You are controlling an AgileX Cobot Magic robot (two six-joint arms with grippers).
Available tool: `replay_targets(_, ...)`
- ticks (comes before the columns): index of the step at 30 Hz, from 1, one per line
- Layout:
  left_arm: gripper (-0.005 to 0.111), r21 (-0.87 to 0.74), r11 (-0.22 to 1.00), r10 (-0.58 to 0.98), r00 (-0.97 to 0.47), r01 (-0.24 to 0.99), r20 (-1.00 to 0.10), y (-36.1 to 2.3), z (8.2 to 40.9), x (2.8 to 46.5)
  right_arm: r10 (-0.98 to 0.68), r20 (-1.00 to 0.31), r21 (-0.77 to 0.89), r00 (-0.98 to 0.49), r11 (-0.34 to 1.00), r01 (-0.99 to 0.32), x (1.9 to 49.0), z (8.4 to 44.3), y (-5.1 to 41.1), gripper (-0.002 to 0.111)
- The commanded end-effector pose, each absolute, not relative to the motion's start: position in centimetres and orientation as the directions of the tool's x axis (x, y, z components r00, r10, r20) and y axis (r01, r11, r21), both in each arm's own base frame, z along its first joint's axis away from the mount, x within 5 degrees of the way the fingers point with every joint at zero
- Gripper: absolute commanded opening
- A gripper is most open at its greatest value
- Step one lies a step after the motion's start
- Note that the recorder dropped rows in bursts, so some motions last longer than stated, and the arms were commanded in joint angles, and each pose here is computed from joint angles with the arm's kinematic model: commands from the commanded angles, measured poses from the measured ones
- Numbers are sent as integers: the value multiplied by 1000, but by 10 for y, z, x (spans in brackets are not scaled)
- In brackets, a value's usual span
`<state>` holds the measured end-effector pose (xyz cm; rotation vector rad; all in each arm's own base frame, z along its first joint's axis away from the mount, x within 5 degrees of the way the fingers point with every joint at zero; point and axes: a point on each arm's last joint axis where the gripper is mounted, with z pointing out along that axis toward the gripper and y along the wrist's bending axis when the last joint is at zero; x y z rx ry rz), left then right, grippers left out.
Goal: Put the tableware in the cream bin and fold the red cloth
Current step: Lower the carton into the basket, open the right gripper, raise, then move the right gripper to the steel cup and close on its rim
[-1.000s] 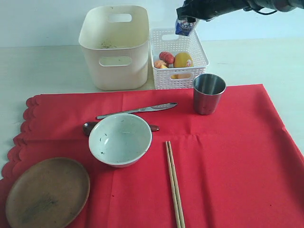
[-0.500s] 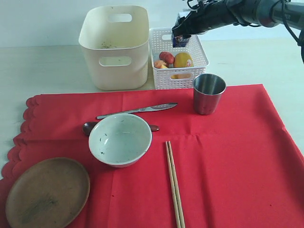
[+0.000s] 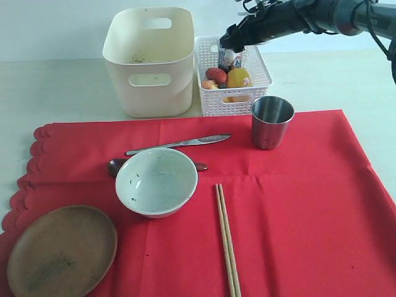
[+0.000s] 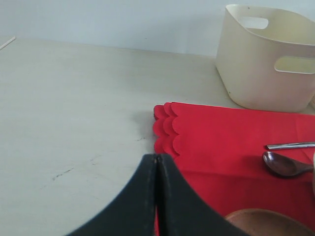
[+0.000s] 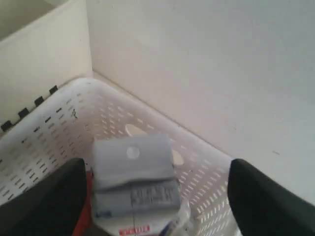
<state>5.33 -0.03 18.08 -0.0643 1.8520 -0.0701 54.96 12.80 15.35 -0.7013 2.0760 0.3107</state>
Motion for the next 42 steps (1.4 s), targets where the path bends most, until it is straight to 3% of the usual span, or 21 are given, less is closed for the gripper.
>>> replay_targets(1, 0, -84, 996, -83, -264, -9, -961, 0, 181, 53, -350, -849, -55, -396, 804, -592, 547, 185, 129, 76)
replay_targets(7, 0, -84, 996, -83, -264, -9, -961, 0, 181, 53, -356, -858, -49, -372, 776, -629, 538, 215, 132, 76)
replay_targets(18, 0, -84, 996, -83, -264, -9, -961, 0, 181, 53, -352, -805, -6, -477, 809, -588, 515, 266, 123, 76)
replay_targets(30, 0, -84, 996, -83, -264, -9, -961, 0, 181, 53, -293, -680, 142, -673, 847, -512, 480, 304, 117, 76)
replay_targets(37, 0, -84, 996, -83, -264, -9, -961, 0, 181, 53, -245, -463, 283, -852, 870, -403, 455, 305, 114, 76)
replay_targets(42, 0, -84, 996, -83, -264, -9, -961, 0, 181, 53, -178, -460, 299, -870, 891, -341, 448, 318, 111, 76)
